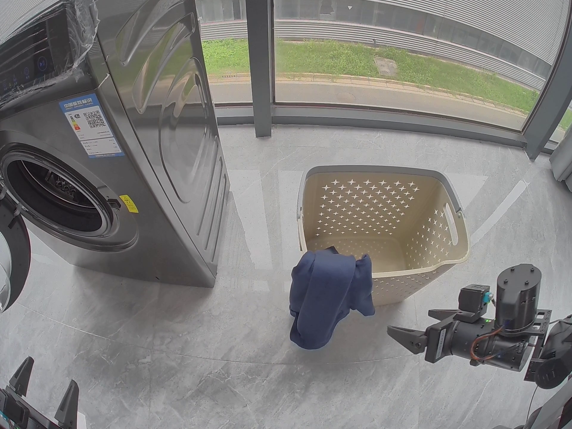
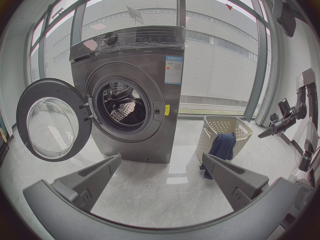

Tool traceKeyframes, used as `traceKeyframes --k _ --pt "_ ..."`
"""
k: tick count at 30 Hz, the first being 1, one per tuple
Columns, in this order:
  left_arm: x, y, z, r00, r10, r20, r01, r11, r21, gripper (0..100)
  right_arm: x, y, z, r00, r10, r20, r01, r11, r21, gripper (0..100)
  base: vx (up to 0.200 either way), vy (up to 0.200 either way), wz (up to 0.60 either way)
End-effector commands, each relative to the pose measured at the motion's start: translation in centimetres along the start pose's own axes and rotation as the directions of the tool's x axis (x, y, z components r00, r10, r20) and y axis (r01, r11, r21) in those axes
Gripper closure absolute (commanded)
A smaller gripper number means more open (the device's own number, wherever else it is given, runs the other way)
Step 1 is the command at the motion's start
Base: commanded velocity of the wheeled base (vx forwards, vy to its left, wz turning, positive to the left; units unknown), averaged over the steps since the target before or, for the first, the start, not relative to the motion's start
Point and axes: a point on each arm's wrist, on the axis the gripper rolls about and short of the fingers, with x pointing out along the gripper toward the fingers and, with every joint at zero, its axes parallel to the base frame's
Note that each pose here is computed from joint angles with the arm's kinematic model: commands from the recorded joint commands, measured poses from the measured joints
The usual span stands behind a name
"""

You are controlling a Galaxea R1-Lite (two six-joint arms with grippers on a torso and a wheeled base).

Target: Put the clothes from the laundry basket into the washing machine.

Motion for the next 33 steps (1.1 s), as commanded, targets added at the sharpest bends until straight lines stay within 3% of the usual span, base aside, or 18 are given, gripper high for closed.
traceKeyframes --k 1,17,23,33 --pt "0.0 0.0 -0.5 1.0 0.0 -0.001 0.0 1.0 -0.002 0 3.2 0.6 -0.7 0.999 -0.008 -0.035 0.007 1.0 -0.015 0 0.0 0.0 0.0" --pt "0.0 0.0 -0.5 1.0 0.002 -0.001 -0.002 1.0 0.001 0 9.1 1.4 -2.0 0.999 -0.025 -0.044 0.024 0.999 -0.039 0 0.0 0.0 0.0" --pt "0.0 0.0 -0.5 1.0 0.0 -0.001 0.0 1.0 0.0 0 11.3 2.1 -1.3 1.0 -0.008 -0.011 0.008 0.999 -0.038 0 0.0 0.0 0.0" --pt "0.0 0.0 -0.5 1.0 0.0 -0.001 0.0 1.0 0.0 0 14.0 1.7 -1.0 1.0 -0.021 0.022 0.021 0.999 -0.027 0 0.0 0.0 0.0"
